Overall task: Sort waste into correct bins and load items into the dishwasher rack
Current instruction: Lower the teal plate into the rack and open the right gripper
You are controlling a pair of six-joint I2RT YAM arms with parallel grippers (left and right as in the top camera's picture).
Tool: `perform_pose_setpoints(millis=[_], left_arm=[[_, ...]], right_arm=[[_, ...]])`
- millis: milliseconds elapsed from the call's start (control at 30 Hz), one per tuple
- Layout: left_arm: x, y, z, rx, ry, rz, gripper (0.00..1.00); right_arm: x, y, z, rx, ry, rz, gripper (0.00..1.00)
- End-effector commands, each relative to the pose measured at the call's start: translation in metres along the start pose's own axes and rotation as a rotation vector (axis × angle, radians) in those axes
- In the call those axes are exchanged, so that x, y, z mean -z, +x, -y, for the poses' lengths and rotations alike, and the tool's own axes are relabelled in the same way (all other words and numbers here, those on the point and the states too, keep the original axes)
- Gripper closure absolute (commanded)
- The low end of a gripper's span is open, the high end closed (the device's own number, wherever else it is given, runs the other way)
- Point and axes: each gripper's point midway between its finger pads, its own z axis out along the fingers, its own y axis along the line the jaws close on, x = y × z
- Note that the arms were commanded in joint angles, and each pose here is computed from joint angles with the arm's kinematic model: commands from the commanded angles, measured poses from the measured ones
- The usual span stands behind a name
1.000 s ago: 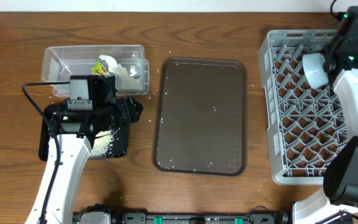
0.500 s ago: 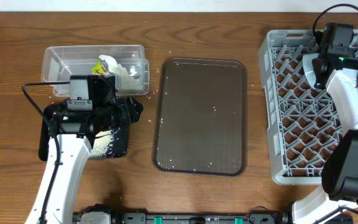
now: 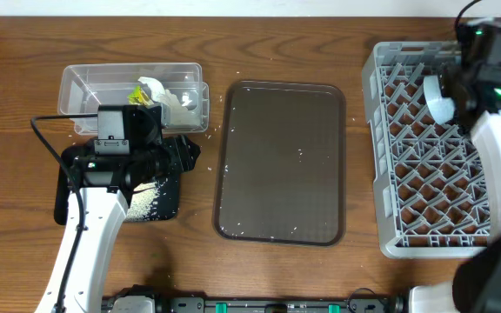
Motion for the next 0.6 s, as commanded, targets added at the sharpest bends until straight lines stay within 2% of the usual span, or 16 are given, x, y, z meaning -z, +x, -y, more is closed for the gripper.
perform_pose_setpoints(millis=[0, 367, 467, 567], left_arm=[[0.003, -0.003, -0.001, -0.005, -0.009, 0.012, 0.44], [0.003, -0.004, -0.001, -0.006, -0.009, 0.013, 0.44], [0.003, -0.004, -0.001, -0.007, -0.008, 0.016, 0.44], [0.003, -0.007, 0.0, -0.013, -0.005, 0.027, 0.45]], right_arm=[[0.028, -0.03, -0.025, -0.028, -0.212, 0.155, 0.01], [0.066, -0.036, -0.1, -0.099, -0.692, 0.216, 0.01], [0.074, -0.037, -0.108, -0.148, -0.756, 0.207, 0.01], [0.076, -0.036, -0.114, -0.167, -0.773, 0.19, 0.07]])
